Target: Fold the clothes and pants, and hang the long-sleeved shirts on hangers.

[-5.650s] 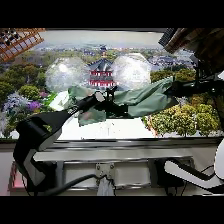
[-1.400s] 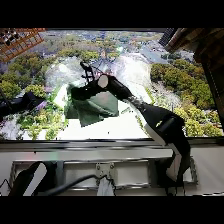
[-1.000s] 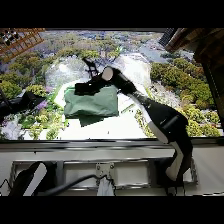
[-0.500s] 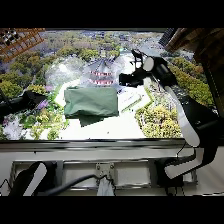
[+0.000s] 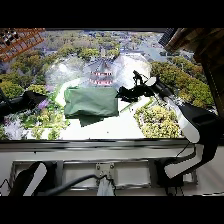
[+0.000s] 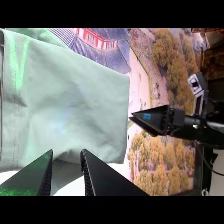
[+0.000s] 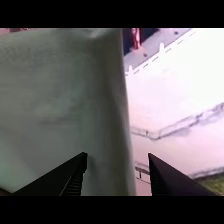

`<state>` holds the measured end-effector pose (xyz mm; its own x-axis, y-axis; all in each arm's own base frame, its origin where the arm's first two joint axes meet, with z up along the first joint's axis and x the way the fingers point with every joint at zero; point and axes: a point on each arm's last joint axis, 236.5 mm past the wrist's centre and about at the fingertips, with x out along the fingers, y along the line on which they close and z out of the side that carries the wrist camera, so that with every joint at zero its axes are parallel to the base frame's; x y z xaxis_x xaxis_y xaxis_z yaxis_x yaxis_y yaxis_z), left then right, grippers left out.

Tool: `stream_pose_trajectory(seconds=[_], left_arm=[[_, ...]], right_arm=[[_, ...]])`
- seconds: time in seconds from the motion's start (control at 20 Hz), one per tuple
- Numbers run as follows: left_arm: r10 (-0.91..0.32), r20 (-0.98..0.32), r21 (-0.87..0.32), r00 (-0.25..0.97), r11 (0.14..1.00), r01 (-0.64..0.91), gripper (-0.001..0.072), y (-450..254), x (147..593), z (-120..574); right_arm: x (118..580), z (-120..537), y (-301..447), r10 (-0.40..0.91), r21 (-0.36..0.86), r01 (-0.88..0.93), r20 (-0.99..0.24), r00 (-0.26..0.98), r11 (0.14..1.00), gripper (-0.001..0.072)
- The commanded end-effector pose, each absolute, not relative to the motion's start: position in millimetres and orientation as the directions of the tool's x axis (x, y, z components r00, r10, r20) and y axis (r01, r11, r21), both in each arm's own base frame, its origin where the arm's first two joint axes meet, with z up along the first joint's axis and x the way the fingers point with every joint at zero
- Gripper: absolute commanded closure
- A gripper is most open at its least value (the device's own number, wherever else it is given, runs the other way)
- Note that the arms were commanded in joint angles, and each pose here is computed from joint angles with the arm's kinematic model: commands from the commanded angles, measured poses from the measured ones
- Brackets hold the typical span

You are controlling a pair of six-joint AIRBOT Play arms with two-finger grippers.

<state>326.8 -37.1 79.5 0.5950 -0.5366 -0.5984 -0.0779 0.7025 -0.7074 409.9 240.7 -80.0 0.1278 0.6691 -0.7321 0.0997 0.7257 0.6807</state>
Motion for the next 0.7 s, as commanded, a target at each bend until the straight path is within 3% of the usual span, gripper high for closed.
stream_pose_trajectory(seconds=[0.0,0.2,0.25,0.3,0.35,0.65], left_arm=[[-0.537,-0.598,-0.708,0.595,0.702,-0.077,0.0508,-37.2,326.7,79.5],[-0.537,-0.598,-0.708,0.595,0.702,-0.078,0.0508,-37.2,326.7,79.5],[-0.537,-0.598,-0.708,0.595,0.702,-0.078,0.0509,-37.2,326.7,79.5],[-0.537,-0.598,-0.708,0.595,0.702,-0.078,0.0508,-37.3,326.6,79.5],[-0.537,-0.598,-0.708,0.595,0.702,-0.078,0.0508,-37.2,326.7,79.5],[-0.537,-0.598,-0.708,0.595,0.702,-0.077,0.0508,-37.2,326.7,79.5]], right_arm=[[413.7,-84.1,268.1,0.73,0.746,0.121,-0.666,0.153,0.655,0.0228],[398.3,-101.1,294.3,0.73,0.737,0.106,-0.676,0.102,0.667,0.0252],[397.6,-101.5,296.8,0.73,0.737,0.098,-0.676,0.101,0.669,0.04],[397.7,-99.0,297.6,0.734,0.741,0.091,-0.672,0.1,0.666,0.0611],[399.9,-93.9,295.2,0.737,0.744,0.086,-0.668,0.103,0.662,0.0687],[454.6,-18.6,226.4,0.748,0.792,0.092,-0.603,0.278,0.604,0.0689]])
